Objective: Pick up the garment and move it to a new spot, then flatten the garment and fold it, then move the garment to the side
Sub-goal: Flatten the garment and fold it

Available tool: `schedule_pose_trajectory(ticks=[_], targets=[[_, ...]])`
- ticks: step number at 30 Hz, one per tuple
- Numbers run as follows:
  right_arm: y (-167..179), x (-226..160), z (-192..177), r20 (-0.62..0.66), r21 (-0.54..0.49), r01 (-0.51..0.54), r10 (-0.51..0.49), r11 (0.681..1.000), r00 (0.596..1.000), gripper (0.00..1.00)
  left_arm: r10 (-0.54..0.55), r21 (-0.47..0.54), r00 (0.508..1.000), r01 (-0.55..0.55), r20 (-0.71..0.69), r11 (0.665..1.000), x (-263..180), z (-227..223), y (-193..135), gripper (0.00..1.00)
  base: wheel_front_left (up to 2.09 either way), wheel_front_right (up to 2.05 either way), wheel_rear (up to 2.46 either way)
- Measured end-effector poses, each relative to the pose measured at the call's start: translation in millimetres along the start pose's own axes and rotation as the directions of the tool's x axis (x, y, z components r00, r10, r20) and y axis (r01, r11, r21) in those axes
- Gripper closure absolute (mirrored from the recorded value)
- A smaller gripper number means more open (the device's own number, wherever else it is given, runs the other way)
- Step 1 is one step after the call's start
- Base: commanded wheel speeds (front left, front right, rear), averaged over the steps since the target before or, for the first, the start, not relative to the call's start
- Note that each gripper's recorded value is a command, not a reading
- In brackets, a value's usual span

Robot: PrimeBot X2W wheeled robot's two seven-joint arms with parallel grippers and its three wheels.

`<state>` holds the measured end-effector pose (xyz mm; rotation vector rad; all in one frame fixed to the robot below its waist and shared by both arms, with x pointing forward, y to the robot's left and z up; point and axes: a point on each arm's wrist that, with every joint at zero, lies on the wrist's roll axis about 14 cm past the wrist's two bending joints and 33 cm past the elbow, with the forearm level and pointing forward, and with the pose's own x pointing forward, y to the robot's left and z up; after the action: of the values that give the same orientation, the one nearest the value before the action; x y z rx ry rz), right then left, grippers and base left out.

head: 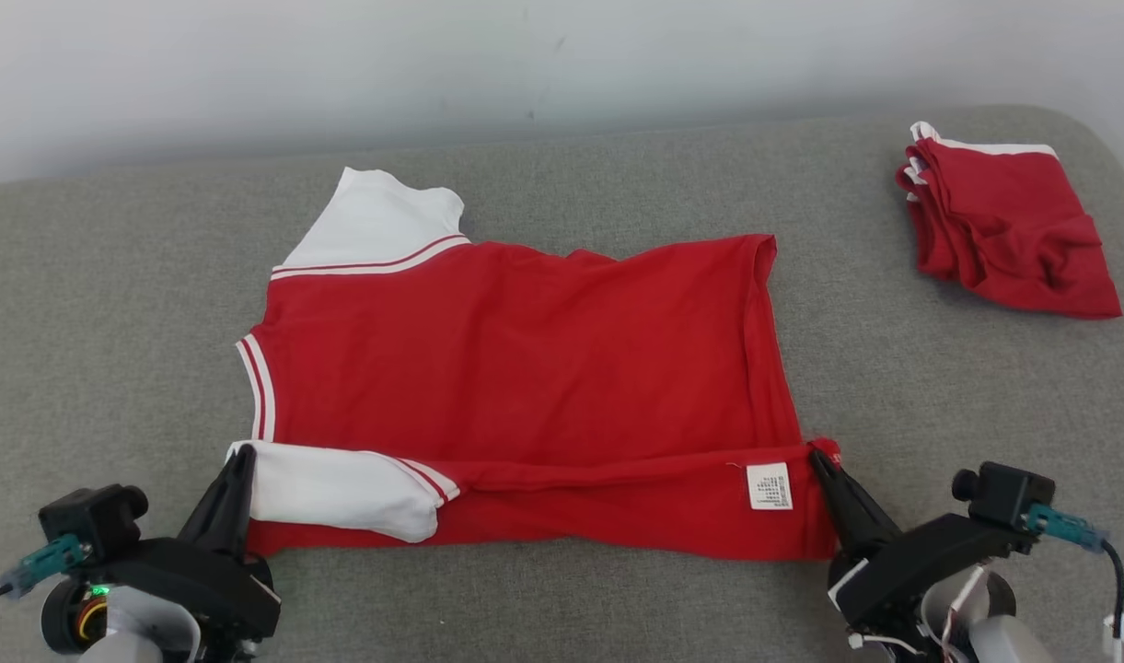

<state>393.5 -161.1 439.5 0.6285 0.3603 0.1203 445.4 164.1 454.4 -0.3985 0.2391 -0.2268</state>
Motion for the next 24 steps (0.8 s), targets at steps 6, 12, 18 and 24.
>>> schedule_pose_trajectory(ticks=[6,12,18,24], targets=[[-5,15,3,0.024,-0.032,0.019,-0.018,0.999,1.000,0.17,0.023,0.008,0.999,-0.023,-0.033,1.000,10,-14,7,0.52,0.00,0.00,0.00],[2,12,9,0.065,-0.143,-0.014,0.024,0.990,0.998,0.00,0.027,0.024,0.999,-0.028,0.040,0.999,4,-1,8,0.00,0.00,0.00,0.00],[-4,-7,1,0.059,-0.248,-0.027,0.043,0.968,0.997,0.00,0.067,-0.015,0.994,-0.065,0.089,0.998,-19,2,18,0.00,0.00,0.00,0.00],[-13,-25,-13,0.030,-0.297,-0.016,0.026,0.955,0.999,0.00,0.112,0.000,0.993,-0.112,0.033,0.994,-49,-25,30,0.00,0.00,0.00,0.00]])
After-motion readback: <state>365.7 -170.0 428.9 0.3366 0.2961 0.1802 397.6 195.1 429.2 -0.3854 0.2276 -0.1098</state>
